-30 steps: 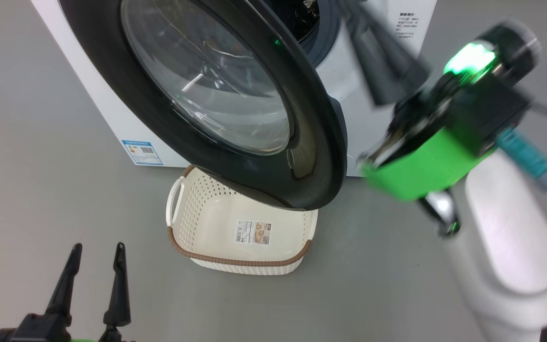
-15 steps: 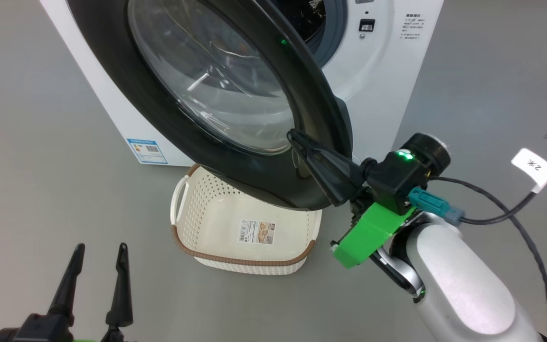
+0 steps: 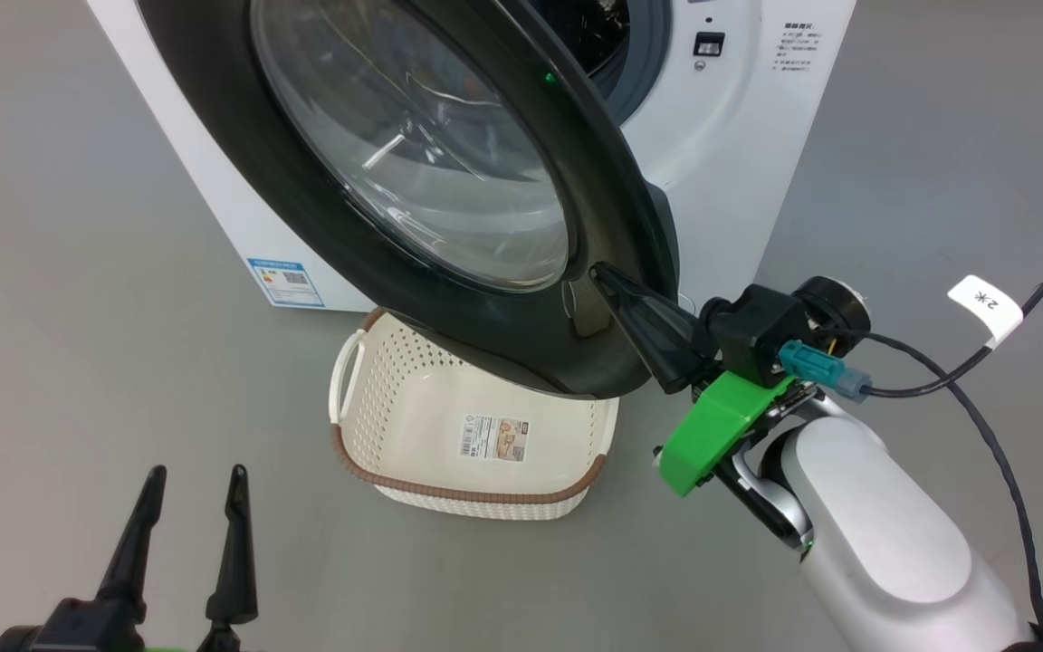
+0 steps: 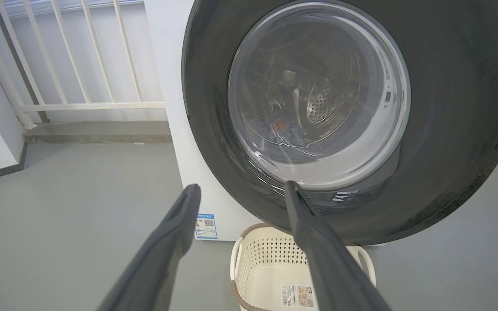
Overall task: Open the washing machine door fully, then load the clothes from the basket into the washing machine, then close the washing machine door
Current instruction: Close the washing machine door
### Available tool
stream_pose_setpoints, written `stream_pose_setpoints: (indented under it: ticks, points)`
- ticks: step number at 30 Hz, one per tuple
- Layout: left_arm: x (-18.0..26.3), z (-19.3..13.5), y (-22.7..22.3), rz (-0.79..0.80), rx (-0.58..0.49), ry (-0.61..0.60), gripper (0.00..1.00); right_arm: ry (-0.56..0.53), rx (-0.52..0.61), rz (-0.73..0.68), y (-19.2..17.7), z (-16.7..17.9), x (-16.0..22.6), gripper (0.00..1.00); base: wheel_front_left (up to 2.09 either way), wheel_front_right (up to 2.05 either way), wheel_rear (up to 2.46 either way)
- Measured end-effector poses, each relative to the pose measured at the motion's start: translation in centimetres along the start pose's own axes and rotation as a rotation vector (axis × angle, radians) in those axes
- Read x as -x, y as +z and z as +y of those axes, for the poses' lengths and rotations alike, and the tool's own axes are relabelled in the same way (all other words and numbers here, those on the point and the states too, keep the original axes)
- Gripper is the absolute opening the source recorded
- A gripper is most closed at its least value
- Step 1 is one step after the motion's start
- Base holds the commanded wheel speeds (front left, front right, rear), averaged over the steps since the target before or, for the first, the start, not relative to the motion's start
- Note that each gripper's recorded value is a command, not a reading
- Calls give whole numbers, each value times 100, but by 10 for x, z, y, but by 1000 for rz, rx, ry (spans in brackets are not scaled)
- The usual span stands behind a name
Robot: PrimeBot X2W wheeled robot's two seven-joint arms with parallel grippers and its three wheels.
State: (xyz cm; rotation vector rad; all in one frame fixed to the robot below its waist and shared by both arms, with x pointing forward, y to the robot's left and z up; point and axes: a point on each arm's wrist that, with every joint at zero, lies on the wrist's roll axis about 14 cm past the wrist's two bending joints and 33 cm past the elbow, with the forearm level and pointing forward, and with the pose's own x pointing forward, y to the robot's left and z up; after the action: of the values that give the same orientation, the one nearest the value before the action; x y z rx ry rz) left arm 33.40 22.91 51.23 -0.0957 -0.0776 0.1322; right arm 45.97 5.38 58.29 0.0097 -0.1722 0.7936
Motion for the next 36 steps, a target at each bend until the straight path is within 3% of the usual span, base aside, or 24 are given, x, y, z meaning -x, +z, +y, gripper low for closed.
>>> stream_pose_setpoints:
  ticks: [21, 36]
  points:
    - [-4, -3, -8, 21, -5, -2, 100, -65, -6, 25, -17, -30, -5, 0, 0, 0, 0]
    - [-27, -11, -11, 17, -6, -16, 100, -128, 45, -2, -14, -87, -43, 0, 0, 0, 0]
